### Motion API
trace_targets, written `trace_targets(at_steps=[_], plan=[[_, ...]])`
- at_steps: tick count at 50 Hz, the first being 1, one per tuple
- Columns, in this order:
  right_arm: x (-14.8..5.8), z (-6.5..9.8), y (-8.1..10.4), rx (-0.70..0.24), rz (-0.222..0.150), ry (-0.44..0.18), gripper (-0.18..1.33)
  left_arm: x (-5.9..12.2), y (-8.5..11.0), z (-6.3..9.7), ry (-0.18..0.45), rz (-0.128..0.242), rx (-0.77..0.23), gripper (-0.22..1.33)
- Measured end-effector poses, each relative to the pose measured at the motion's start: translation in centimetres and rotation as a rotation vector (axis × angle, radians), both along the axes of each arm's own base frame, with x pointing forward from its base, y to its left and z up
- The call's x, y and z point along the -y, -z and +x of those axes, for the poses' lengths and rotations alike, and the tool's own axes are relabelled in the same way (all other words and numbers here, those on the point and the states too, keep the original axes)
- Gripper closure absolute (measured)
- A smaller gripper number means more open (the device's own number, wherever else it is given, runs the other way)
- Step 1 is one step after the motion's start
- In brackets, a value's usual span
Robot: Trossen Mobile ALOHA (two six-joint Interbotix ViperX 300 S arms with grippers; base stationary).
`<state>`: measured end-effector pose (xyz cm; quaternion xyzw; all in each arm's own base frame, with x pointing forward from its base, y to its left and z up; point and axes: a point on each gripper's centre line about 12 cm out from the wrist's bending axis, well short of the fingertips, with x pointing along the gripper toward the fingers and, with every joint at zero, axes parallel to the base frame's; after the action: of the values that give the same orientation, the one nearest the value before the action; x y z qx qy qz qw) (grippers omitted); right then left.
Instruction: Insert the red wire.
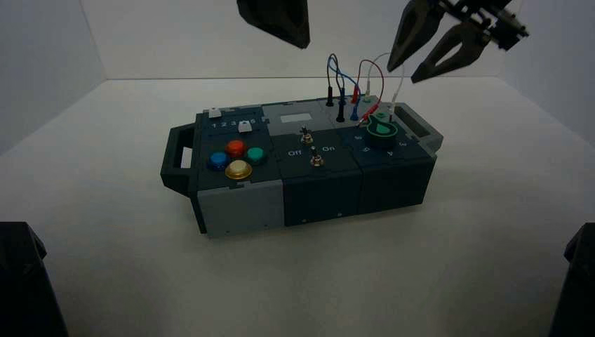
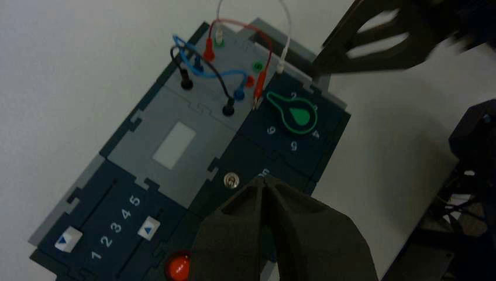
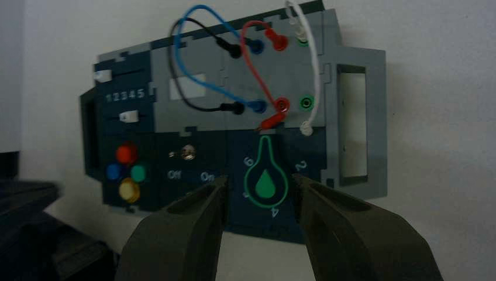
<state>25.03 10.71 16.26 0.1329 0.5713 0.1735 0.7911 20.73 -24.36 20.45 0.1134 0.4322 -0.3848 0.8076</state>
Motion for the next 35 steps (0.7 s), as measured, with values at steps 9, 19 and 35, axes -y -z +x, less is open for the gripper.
trace_targets(at_steps=[9,19,35], plan=[[-0.2,1.0,1.1,-0.03,-0.014,-0.002,0.07,0.0,-0.1,-0.1,0.008,0.014,-0.017,1.28],[-0.6,2.2,1.5,-0.042,-0.019,-0.014,0.07,-0.3,-0.6,-0.4,0.012,0.013,-0.018,1.28],[-0.9,3.5,2.2,-0.067,-0.023,-0.021,0.07,-0.4,-0.5,-0.7,0.021,0.03,-0.038,1.28]])
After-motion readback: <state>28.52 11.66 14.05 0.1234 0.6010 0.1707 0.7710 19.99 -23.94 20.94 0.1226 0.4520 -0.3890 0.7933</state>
